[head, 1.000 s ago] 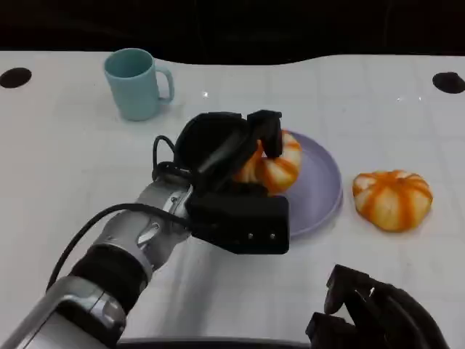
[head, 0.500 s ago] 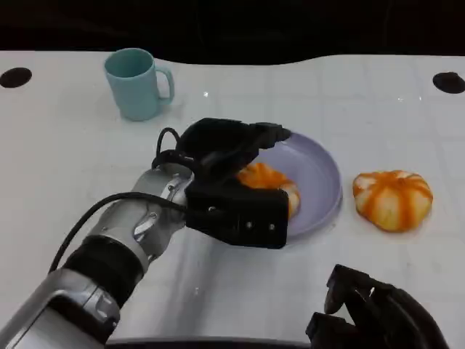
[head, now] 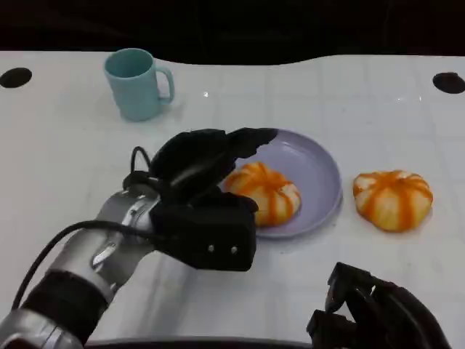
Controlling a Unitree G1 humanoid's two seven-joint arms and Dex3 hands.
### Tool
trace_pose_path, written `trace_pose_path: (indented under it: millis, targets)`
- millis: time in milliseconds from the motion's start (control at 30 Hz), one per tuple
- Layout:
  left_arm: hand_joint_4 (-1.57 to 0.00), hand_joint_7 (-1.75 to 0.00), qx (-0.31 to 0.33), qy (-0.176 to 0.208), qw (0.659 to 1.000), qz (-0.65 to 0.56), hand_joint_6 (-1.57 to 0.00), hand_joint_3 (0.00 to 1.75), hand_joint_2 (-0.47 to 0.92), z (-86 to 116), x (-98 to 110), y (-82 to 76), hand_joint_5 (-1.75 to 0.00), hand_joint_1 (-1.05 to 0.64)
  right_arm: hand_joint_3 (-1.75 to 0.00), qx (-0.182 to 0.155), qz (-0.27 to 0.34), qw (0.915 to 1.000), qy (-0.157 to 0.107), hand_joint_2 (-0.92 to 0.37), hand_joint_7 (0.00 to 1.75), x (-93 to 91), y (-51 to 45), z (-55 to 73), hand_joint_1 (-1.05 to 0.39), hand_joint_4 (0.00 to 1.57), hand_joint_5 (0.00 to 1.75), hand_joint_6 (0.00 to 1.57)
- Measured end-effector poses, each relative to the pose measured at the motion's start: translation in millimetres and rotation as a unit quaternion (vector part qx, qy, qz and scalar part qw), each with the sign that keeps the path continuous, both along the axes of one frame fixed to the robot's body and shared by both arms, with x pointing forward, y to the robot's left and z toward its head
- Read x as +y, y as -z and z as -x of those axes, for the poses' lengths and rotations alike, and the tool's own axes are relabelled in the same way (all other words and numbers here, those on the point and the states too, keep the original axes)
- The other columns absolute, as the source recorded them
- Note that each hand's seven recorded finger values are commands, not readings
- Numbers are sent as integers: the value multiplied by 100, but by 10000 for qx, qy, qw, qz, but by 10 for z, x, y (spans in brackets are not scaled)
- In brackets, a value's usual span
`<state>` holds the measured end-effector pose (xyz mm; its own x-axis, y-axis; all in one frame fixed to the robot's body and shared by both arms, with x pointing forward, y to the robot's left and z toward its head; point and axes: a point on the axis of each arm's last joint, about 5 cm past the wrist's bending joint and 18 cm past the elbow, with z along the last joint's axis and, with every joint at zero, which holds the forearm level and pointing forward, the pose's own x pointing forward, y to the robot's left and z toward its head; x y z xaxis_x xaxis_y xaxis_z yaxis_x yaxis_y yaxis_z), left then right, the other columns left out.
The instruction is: Grasp the bread from the table and place it into the plate.
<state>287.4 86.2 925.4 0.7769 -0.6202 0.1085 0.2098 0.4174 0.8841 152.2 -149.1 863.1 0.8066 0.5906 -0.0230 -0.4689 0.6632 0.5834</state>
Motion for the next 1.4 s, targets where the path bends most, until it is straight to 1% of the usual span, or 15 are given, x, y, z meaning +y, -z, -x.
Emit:
trace_pose_path:
  millis: [33,100,133,167,200,233,300,400,467,500,567,767,967,1133,1400]
  targets:
    - [-61,-10,11,-30,9999,160,-42,21,92,23,25,8,-37,-55,-21,-2,-4,10000,-2,-92,143,2,-1,-1,-73,87,160,73]
    - [-67,-11,80,-109,9981,607,-50,18,92,87,77,21,-56,-53,-21,3,-10,10000,0,-92,142,1,0,-1,-74,87,161,73]
    - [-67,-11,122,-146,9961,861,-52,17,92,130,104,29,-59,-52,-21,7,-9,10000,5,-92,142,-1,1,1,-74,87,161,73]
    - [-65,-13,165,-175,9942,1044,-54,17,92,165,124,40,-72,-52,-21,12,-5,10000,13,-92,143,-5,3,3,-74,87,162,73]
    - [-60,-23,229,-208,9923,1197,-58,15,92,195,147,48,-95,-50,-21,11,-5,10000,14,-92,143,-6,3,3,-74,87,163,73]
    - [-55,-44,297,-243,9897,1382,-53,13,92,228,175,53,-111,-47,-22,10,-6,10000,11,-92,143,-6,3,3,-74,87,163,73]
    - [-52,-103,552,-253,9802,1887,-36,11,92,304,231,64,-147,-39,-22,16,2,10000,7,-92,143,-8,4,6,-74,86,164,73]
    - [-52,-149,1109,-145,9516,2864,-26,13,92,430,288,139,-170,-38,-23,29,5,10000,2,-92,144,-9,6,10,-74,85,164,73]
    - [-50,-167,1383,-94,9337,3303,-22,14,92,511,321,198,-174,-39,-23,32,8,10000,-2,-92,144,-9,6,12,-74,86,164,73]
    - [-50,-171,1479,-80,9258,3477,-22,15,92,549,338,218,-174,-39,-23,32,11,10000,-6,-92,144,-9,6,13,-74,86,164,74]
    - [-50,-174,1613,-59,9121,3768,-23,15,92,623,372,253,-175,-40,-23,34,16,10000,-6,-92,144,-11,6,16,-74,86,164,74]
    - [-61,-175,1971,-193,8798,4322,-37,20,92,842,479,278,-175,-52,-22,43,14,10000,-23,-92,144,-9,2,22,-74,86,163,73]
    - [-62,-175,2865,-344,8205,4935,-40,21,92,1080,543,381,-175,-50,-21,61,13,10000,-36,-92,143,-9,3,25,-73,86,163,72]
    - [-61,-173,3411,-191,7674,5425,-39,20,92,1191,551,456,-175,-54,-20,73,12,10000,-35,-92,144,-10,5,30,-75,86,163,73]
    - [-65,-172,3638,-21,7348,5725,-42,16,92,1242,559,554,-175,-55,-21,70,19,10000,-41,-92,142,-16,7,28,-74,87,163,74]
